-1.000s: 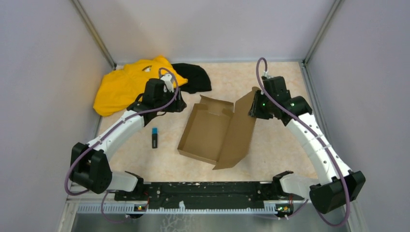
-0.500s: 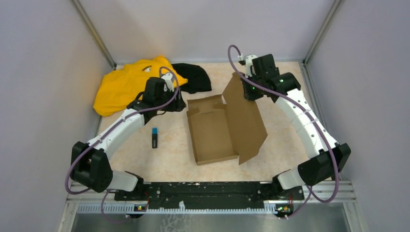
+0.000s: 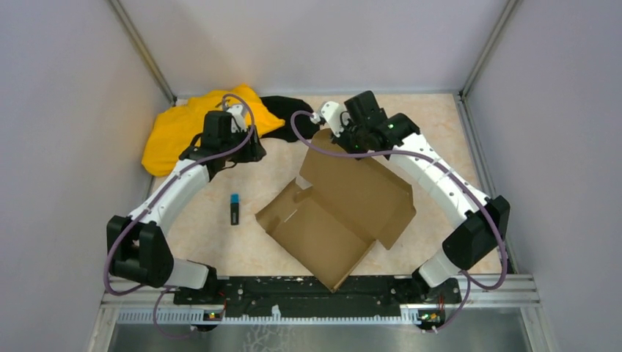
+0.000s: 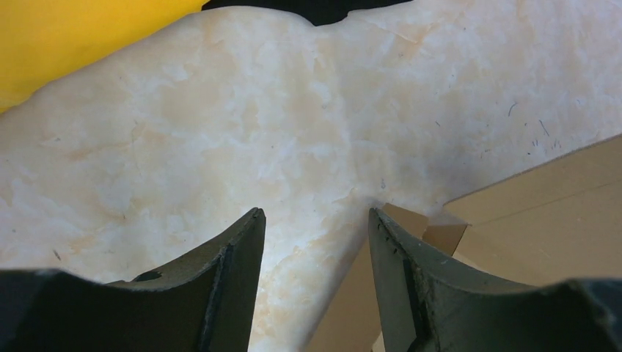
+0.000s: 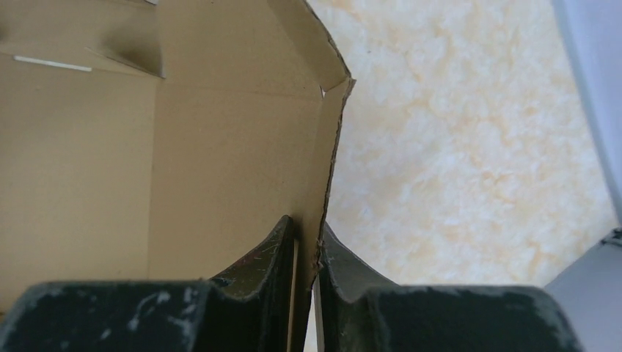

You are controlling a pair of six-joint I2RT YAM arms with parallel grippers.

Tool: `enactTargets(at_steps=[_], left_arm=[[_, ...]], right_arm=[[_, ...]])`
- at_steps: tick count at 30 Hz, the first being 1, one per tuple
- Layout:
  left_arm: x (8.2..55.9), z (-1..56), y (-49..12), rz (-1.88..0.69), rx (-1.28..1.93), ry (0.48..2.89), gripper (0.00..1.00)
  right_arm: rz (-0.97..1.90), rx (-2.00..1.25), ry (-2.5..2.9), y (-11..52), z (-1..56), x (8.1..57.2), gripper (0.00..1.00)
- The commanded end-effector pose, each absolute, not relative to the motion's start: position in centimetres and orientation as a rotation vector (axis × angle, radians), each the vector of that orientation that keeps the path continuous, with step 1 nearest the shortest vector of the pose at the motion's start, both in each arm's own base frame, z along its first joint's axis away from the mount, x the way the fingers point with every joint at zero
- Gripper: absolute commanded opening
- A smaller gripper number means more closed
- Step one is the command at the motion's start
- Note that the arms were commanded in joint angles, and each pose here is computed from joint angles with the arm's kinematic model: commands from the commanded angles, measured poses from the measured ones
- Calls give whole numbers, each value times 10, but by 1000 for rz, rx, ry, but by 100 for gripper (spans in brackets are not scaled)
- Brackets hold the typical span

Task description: Fold the paper box

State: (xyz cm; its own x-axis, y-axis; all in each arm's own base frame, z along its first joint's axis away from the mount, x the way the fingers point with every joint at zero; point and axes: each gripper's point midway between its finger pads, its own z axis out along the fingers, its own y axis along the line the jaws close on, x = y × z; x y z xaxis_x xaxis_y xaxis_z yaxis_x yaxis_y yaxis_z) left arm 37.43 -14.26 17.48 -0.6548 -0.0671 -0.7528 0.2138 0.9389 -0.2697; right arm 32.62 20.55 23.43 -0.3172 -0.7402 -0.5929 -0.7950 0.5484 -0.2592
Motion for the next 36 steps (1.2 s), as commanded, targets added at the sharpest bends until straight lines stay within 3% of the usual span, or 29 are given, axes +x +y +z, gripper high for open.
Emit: enactTargets(at_steps=[1, 12, 36], left_arm=[[369, 173, -148, -488, 120, 2269, 59], [333, 132, -174, -631, 142, 2360, 57], [285, 63, -202, -769, 108, 2557, 57]], right_arm=[[-52, -1288, 1947, 208, 248, 362, 13], [-95, -1302, 1797, 227, 254, 394, 9], [-79, -1286, 1787, 229, 249, 394, 9]])
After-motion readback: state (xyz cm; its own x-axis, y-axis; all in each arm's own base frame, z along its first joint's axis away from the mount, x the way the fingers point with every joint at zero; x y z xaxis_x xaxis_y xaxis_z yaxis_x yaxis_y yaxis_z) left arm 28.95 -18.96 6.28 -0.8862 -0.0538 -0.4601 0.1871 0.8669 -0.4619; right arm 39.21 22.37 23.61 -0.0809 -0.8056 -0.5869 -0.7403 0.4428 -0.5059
